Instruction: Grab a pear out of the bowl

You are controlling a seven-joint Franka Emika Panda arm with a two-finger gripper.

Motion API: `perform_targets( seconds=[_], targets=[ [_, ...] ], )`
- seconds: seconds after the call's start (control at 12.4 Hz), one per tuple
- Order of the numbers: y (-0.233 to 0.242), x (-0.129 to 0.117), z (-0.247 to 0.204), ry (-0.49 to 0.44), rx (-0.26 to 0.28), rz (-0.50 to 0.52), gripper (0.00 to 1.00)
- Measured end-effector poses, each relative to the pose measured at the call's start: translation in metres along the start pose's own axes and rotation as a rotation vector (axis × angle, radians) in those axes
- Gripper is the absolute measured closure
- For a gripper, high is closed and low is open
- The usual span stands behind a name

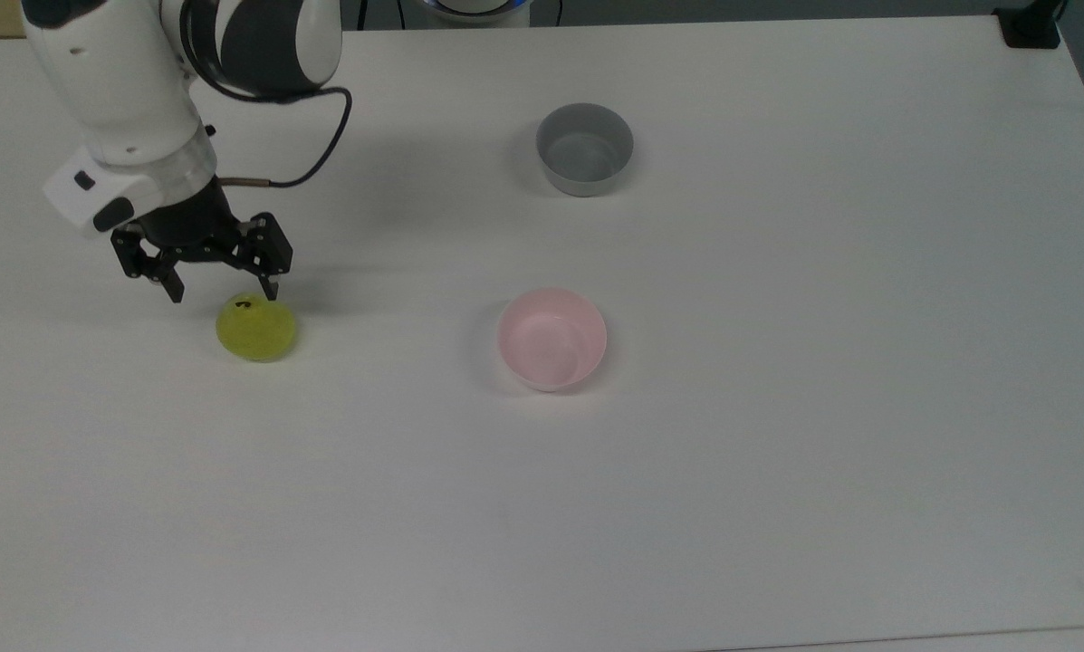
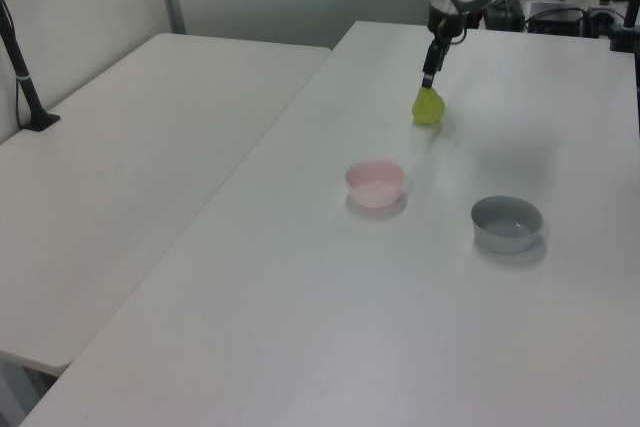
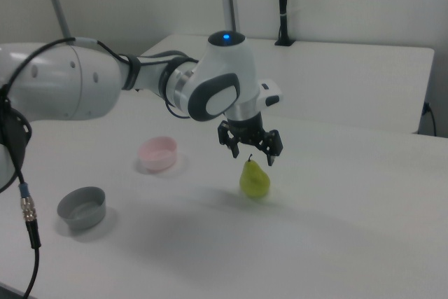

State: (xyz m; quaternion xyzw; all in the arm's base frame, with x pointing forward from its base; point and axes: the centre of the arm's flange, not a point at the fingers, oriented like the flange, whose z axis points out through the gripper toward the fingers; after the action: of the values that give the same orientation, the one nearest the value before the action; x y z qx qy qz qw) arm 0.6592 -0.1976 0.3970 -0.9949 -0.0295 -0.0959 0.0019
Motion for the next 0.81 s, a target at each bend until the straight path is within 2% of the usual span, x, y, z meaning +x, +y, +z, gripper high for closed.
perform_targets(
  seconds=[0.49,0.65,0.81],
  targets=[
    [-0.028,-0.017,-0.096,-0.069,0.051,-0.019,0.0],
    [-0.046,-0.025,-0.127,-0.102,0.066,0.03,0.0],
    [-0.075,-0.039,-0.173,-0.146,0.052,0.086,0.0]
  ],
)
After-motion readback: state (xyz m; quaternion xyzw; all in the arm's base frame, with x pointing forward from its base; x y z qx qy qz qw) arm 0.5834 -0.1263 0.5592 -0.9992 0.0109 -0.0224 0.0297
